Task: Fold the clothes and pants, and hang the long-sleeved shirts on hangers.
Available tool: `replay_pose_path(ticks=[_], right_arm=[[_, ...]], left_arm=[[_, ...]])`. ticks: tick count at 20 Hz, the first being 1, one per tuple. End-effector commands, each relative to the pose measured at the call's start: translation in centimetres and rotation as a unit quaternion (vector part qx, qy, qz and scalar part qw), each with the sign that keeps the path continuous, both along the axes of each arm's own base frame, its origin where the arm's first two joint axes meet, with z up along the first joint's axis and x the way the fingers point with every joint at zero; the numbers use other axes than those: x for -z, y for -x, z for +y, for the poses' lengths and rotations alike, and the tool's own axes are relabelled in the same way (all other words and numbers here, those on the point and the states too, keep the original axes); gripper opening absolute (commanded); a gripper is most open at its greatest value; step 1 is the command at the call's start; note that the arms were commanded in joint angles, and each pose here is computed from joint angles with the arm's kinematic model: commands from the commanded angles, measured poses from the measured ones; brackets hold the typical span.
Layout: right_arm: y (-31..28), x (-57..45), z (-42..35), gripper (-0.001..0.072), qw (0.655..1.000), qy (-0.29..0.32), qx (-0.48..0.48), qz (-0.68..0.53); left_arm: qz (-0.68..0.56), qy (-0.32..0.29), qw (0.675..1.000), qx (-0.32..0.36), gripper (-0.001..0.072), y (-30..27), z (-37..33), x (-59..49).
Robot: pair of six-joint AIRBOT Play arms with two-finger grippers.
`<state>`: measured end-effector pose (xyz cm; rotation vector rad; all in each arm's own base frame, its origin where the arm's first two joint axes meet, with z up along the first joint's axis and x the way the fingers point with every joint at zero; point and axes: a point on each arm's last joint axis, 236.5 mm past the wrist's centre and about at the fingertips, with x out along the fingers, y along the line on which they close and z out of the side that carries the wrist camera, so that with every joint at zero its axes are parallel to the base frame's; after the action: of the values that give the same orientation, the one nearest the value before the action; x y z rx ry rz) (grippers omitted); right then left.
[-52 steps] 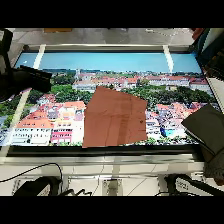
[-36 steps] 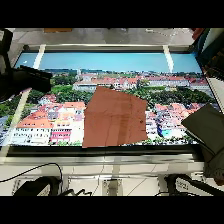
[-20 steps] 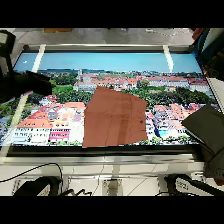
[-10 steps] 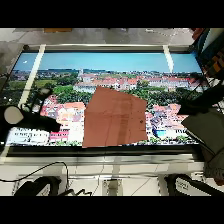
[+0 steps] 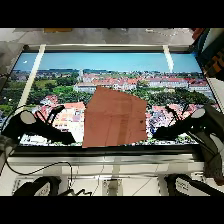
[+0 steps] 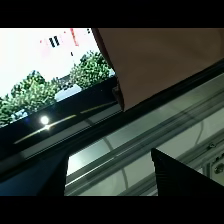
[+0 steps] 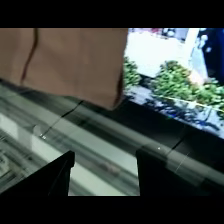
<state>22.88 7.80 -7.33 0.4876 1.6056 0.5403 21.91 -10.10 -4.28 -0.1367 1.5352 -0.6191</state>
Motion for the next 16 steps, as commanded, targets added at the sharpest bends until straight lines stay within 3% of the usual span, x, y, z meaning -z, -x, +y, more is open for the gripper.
replay_pose_path(ticks=[1,6,12,16], right_arm=[[-0.7,2.9,-0.2,0.044,0.999,0.016,0.048,-0.015],[-2.2,3.6,1.7,0.044,0.995,-0.038,0.087,-0.001],[-2.6,4.3,3.0,0.0438,0.991,-0.078,0.107,0.024],[-2.7,4.0,3.4,0.0374,0.991,-0.087,0.099,0.015]], left_arm=[[0.051,0.018,0.999,-0.004,0.0587,0.5,-0.6,2.1],[0.076,0.084,0.993,-0.02,0.0587,-0.6,-3.2,3.6],[0.065,0.077,0.994,-0.032,0.0585,-1.9,-2.4,5.8],[0.073,0.116,0.989,-0.052,0.0585,-2.7,-3.8,6.2]])
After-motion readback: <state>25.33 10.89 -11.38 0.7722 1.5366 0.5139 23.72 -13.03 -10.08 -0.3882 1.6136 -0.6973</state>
